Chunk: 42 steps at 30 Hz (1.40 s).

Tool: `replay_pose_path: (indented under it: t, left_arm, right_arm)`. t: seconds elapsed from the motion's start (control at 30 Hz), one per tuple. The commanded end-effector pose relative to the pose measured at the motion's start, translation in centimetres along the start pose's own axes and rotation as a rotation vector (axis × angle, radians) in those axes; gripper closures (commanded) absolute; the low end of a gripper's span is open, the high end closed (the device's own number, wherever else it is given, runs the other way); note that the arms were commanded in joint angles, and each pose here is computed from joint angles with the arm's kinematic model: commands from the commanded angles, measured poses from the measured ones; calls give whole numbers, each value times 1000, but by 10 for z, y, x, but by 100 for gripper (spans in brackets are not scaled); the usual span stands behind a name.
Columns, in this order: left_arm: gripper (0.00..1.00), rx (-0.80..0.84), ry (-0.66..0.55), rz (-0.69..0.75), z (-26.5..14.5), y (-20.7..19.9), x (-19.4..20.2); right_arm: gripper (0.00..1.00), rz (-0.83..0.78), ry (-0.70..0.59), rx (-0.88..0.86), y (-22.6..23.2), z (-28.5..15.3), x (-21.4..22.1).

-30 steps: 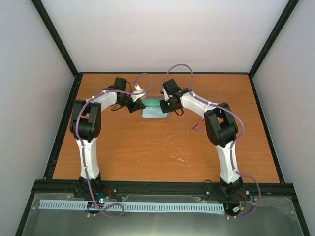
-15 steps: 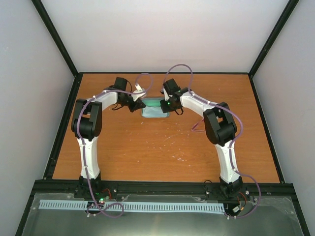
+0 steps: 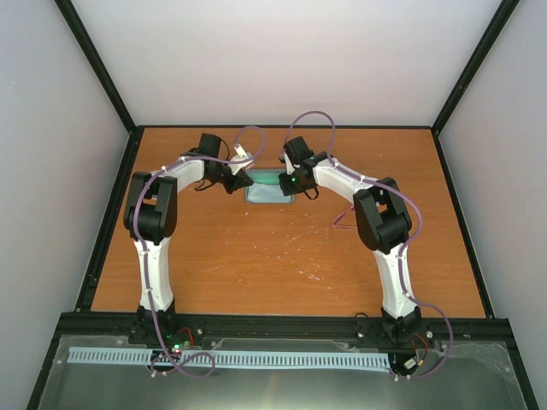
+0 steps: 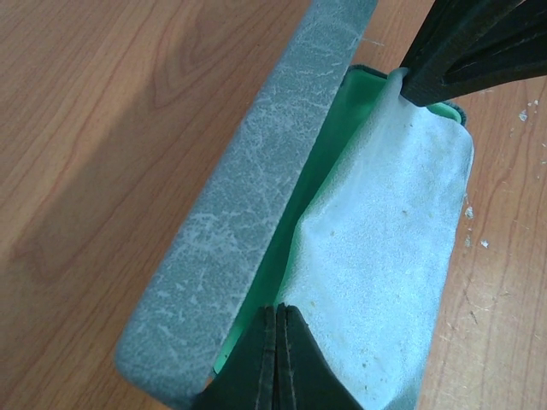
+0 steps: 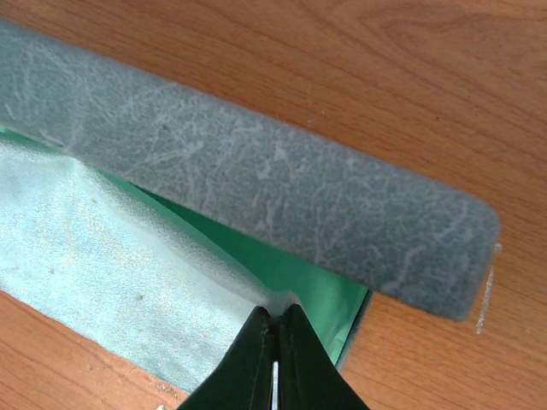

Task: Organize the sunglasses
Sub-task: Place the glasses cleaning cloth in the sunglasses case.

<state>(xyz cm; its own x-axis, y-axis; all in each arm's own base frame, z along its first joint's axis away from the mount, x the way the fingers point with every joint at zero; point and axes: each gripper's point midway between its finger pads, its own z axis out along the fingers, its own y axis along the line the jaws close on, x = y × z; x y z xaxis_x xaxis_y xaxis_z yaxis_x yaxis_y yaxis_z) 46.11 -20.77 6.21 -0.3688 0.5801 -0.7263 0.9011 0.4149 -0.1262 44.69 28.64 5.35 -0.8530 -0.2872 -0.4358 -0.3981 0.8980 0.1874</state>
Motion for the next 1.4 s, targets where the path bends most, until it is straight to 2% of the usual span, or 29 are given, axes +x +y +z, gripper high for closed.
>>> replay_pose_path:
  t: [0.0,0.47,0.7,0.83,0.9,1.1,1.23,1.37]
  left_arm:
    - [98,-18,-32,32,1,7,-16]
    - [98,-4,-11,27,14,6,-7]
    - [97,-25,-14,26,12,7,-7]
    - [92,-33,-11,26,11,7,-6]
    - [84,-39,-9,23,10,7,-5]
    - [74,-38,-14,16,5,0,-4]
    - [64,-46,-11,17,1,-4,-4]
    - [56,-53,-14,12,-3,-7,-4]
  right_arm:
    - [97,-4,-19,20,-6,3,-7]
    - [97,5,45,18,-11,24,6]
    - [97,13,11,52,-17,21,2]
    - [97,16,4,56,-18,19,1]
    - [97,21,-4,57,-18,19,1]
    - [87,31,-2,53,-18,17,5]
    - [72,35,-7,57,-19,14,8]
    - [70,38,-34,65,-19,3,5]
